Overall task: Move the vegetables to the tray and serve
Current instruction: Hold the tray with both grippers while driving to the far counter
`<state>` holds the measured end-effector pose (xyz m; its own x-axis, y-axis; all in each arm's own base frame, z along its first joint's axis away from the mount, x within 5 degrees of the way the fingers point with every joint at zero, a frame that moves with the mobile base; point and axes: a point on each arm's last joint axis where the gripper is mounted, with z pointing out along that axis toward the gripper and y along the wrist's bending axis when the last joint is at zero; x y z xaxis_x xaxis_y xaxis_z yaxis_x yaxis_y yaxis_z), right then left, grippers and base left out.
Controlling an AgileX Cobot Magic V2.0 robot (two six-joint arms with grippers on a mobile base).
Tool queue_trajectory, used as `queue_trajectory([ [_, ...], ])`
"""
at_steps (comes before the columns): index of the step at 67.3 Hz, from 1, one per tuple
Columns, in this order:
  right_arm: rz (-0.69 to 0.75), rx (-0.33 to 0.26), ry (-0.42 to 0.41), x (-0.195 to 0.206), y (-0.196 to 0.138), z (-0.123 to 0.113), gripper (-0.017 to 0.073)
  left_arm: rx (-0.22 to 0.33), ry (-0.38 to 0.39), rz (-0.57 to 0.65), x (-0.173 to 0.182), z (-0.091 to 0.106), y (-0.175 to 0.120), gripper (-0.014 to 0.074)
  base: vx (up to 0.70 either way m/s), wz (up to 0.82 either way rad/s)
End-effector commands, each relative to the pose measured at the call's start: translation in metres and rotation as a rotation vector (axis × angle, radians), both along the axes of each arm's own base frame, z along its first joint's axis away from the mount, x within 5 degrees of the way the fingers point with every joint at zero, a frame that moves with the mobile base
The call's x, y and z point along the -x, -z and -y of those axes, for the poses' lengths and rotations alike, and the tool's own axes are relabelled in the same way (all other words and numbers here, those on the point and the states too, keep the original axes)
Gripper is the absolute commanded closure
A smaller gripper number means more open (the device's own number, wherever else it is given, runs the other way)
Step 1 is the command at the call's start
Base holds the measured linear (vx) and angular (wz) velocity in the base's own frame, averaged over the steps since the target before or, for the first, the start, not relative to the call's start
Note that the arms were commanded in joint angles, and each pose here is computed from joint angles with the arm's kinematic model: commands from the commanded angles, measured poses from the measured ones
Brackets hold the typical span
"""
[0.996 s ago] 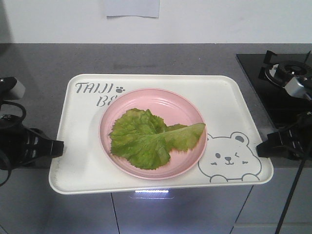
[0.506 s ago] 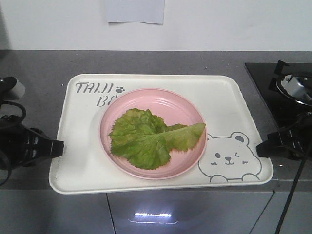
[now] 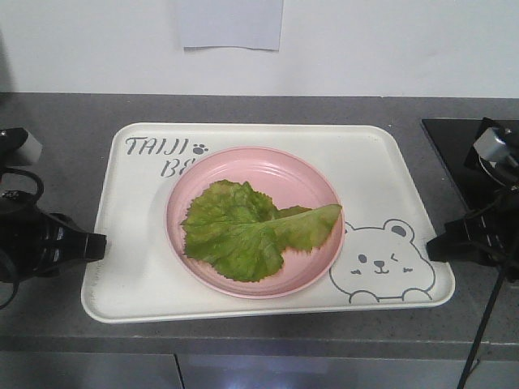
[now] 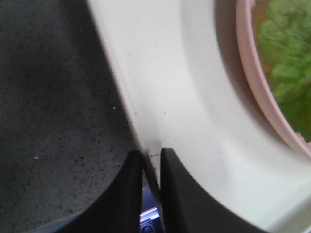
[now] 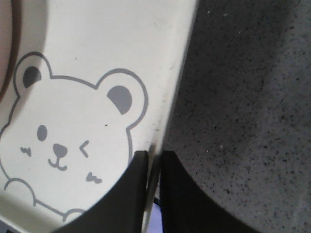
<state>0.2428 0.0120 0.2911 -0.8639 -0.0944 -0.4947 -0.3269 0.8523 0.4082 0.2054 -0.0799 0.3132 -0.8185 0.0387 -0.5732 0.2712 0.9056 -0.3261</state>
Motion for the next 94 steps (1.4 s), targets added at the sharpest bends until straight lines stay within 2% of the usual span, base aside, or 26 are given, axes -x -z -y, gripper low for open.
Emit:
queue_trajectory([
  [1, 0.086, -0.039, -0.016, 0.0014, -0.0191, -0.0052, 0.0565, 0.017, 0.028, 0.088, 0.0020, 0.0024, -0.0157, 0.0599, 0.11, 0.03],
  [94, 0.086, -0.039, -0.016, 0.0014, -0.0191, -0.0052, 0.0565, 0.017, 0.028, 0.088, 0.0020, 0.0024, -0.0157, 0.0599, 0.07, 0.01],
])
